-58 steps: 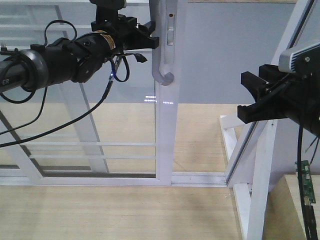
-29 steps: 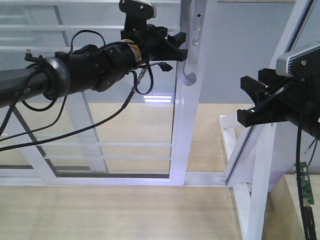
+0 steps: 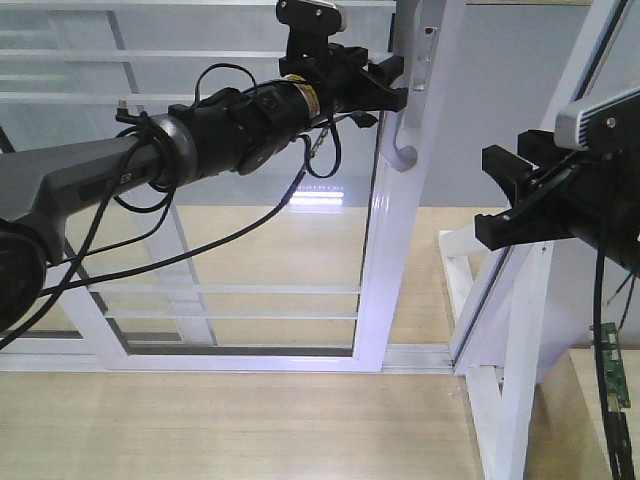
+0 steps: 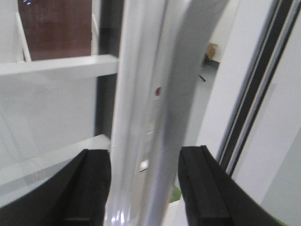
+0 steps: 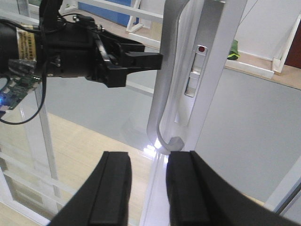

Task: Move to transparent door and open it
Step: 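Move the left gripper up to the silver handle, then close the left gripper around the curved silver handle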

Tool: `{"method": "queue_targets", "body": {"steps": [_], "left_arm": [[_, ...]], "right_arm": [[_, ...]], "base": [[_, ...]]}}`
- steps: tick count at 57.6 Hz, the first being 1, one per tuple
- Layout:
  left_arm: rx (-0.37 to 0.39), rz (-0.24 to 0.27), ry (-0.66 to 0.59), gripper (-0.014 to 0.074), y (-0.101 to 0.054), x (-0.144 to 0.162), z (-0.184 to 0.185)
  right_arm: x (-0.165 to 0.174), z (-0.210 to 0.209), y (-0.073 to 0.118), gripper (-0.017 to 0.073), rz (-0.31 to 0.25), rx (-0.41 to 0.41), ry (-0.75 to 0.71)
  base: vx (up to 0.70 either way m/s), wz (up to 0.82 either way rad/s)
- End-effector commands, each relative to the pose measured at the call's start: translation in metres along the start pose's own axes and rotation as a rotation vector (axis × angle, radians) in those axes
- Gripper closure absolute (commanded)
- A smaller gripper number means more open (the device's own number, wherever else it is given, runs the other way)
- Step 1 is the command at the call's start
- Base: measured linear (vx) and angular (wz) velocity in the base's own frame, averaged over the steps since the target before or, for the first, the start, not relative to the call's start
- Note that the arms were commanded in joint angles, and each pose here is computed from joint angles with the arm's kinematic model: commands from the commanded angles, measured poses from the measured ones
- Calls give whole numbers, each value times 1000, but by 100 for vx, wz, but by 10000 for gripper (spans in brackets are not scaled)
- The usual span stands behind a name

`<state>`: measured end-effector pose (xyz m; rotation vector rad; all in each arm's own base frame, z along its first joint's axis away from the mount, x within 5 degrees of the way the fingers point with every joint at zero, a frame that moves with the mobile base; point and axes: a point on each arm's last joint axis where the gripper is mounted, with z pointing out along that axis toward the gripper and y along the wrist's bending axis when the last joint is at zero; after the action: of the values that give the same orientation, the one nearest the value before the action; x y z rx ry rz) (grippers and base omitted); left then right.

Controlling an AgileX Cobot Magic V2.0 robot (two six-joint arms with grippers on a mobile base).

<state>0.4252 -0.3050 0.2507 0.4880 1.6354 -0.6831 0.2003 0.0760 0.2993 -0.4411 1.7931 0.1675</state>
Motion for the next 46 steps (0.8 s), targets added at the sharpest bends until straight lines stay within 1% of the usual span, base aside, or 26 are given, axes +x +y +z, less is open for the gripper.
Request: {"method": "queue_targets", "body": {"steps": [1,6,9,11,15,24,34,41,46], "left_arm": [[74,-7,-162,139,-23,-51,-10],[84,-4,-156,139,-29,-49,-9],[87,12,-150,139,-32,-45,-6],[86,29,-151,139,-31,-43,-3],[85,43,-155,139,-30,-39,4],[77,49,-173,139,-27,-39,18],[58,55,-191,143,-25,-46,30],[1,56,-127,192,-20,-45,33],[-21,70,-97,247,-19,-45,33]], "right_arm": [[-21,-4,-4,277,-12,24,-134],[-21,-4,-4,277,-13,24,-134],[-21,-4,-4,277,-13,24,-134],[-21,-4,-4,277,-13,24,-134],[-21,-4,-3,277,-12,23,-134],[-21,-4,-3,277,-9,23,-134],[-21,-4,-3,277,-8,23,-134],[-21,-4,-3,277,-8,23,-134],[-21,-4,-3,277,-8,23,-134]], "base": [[0,0],[0,0],[0,0],[0,0],[0,0],[0,0],[0,0],[0,0],[0,0]]}}
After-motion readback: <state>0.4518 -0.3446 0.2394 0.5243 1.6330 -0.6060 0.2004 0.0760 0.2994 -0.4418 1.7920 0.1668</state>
